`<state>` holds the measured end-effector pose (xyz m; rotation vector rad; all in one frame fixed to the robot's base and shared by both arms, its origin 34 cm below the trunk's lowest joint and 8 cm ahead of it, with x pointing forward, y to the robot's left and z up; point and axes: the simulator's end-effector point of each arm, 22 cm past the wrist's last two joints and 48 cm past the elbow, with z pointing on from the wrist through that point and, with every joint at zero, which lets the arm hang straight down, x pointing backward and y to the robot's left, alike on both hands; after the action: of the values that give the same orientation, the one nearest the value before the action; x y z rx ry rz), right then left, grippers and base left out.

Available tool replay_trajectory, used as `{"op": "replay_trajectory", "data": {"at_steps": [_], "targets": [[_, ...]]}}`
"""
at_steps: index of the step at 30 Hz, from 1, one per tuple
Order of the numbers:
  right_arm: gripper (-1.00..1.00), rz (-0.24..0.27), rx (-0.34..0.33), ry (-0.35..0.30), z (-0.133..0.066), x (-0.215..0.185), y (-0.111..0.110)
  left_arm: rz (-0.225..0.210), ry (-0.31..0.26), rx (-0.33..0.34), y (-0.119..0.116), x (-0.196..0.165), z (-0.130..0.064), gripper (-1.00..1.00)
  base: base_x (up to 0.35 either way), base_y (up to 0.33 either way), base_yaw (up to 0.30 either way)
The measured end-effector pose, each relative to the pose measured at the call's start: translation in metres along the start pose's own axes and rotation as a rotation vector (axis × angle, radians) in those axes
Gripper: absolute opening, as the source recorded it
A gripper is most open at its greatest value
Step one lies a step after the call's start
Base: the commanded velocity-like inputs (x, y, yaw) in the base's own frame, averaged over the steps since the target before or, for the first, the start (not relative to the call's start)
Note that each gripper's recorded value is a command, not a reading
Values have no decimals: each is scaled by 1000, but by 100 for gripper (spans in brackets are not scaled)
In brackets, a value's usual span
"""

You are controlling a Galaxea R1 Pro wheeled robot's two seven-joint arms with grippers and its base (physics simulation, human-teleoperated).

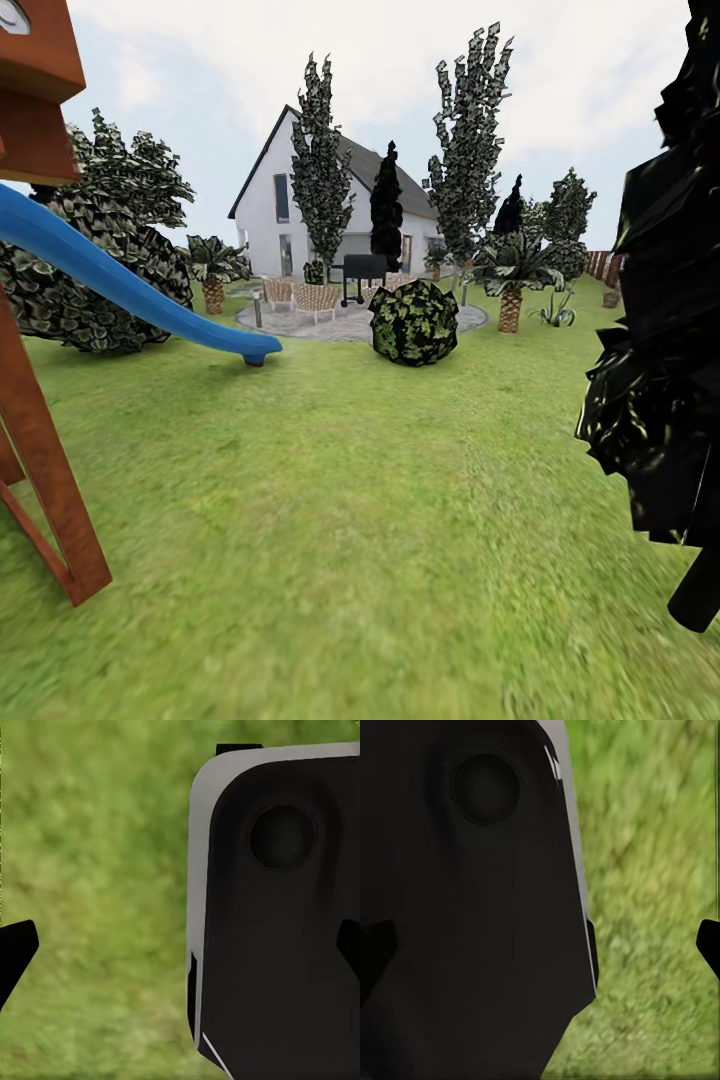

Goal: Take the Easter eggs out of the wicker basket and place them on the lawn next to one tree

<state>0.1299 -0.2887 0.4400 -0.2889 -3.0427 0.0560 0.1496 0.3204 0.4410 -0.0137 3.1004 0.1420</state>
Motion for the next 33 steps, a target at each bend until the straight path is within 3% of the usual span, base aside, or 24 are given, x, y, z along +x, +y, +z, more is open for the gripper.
{"op": "replay_trajectory", "data": {"at_steps": [10,12,15,18,23,33], "targets": [[100,15,-1,-10,0,-4,-1,-2,1,-3,2,0,0,100,316,0,0],[100,12,3,-34,0,-10,-2,-2,1,-3,2,0,0,100,328,0,0],[100,-1,22,-129,-2,-29,1,-2,2,-2,1,0,0,100,328,0,0],[100,-2,83,-171,-4,-36,-3,-2,1,-2,1,0,0,100,328,0,0],[100,-2,106,-178,-5,-36,-5,-2,2,-1,1,1,0,100,328,0,0],[100,-8,88,-164,-4,-30,8,-2,2,-1,1,1,0,100,328,0,0]]}}
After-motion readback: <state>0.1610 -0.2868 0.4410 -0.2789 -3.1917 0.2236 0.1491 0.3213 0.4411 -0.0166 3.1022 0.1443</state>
